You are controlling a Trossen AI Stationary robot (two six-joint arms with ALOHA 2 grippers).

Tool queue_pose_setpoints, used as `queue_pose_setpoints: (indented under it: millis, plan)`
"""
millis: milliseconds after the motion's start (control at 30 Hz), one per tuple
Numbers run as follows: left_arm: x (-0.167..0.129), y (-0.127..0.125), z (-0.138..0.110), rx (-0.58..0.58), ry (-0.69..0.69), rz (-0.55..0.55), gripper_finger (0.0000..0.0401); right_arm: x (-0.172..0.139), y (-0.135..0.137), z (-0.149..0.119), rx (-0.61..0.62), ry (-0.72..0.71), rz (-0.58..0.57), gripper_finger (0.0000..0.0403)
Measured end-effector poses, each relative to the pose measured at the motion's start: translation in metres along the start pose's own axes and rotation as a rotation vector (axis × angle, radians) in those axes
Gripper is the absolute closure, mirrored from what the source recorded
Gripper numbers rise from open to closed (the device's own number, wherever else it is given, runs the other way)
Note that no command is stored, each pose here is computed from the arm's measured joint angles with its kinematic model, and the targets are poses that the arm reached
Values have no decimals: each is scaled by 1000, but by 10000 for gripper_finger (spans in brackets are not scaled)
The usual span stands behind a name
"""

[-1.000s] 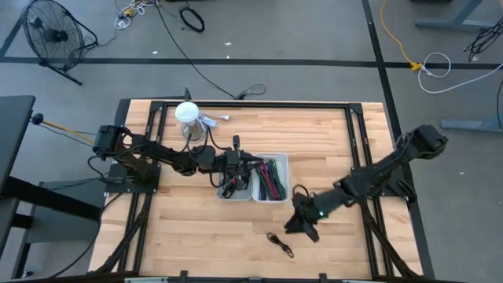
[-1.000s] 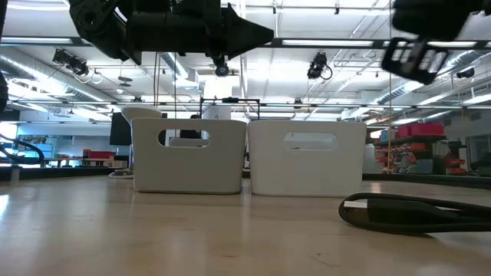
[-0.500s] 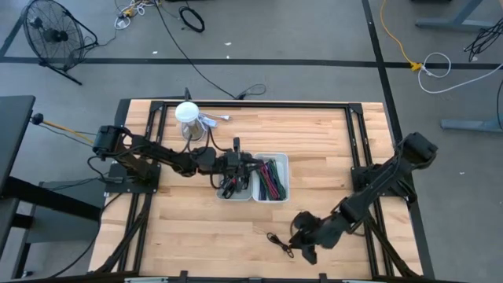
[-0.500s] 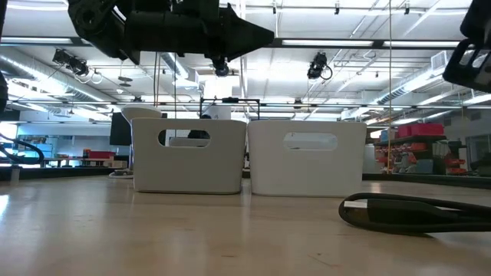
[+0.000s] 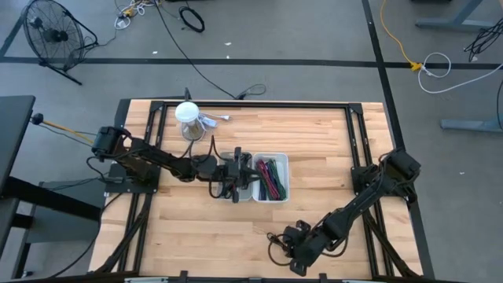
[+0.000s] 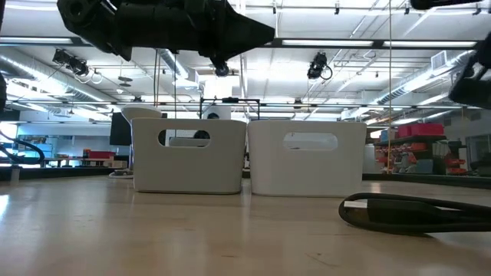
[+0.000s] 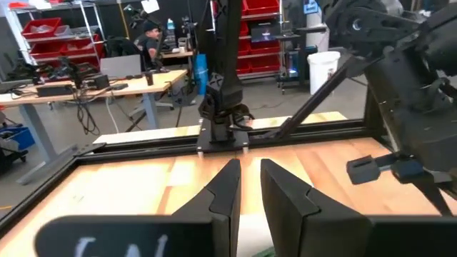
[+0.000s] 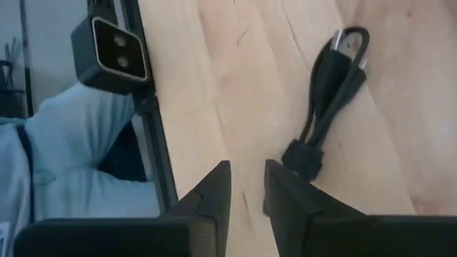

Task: Pick & Place USB Port
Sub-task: Put the black charger cable into the gray bin

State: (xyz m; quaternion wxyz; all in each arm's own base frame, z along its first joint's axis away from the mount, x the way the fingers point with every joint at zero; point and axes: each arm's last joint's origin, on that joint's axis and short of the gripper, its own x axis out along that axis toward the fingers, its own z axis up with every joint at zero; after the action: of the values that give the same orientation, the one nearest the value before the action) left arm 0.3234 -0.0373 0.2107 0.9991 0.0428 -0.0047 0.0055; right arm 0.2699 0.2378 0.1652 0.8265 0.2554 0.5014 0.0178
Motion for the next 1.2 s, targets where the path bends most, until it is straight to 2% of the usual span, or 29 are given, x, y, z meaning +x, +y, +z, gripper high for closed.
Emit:
queue_pose_setpoints:
  millis: [467, 967, 1200]
  plan:
    - [-4, -24, 0, -24, 20, -76, 341, 18, -16, 11, 11, -45, -104, 306]
    - [-4, -26, -2, -19, 35, -82, 341, 21, -19, 13, 3, -55, -128, 306]
    - [-4, -26, -2, -19, 34, -82, 341, 41, -25, 7, 9, -16, -142, 306]
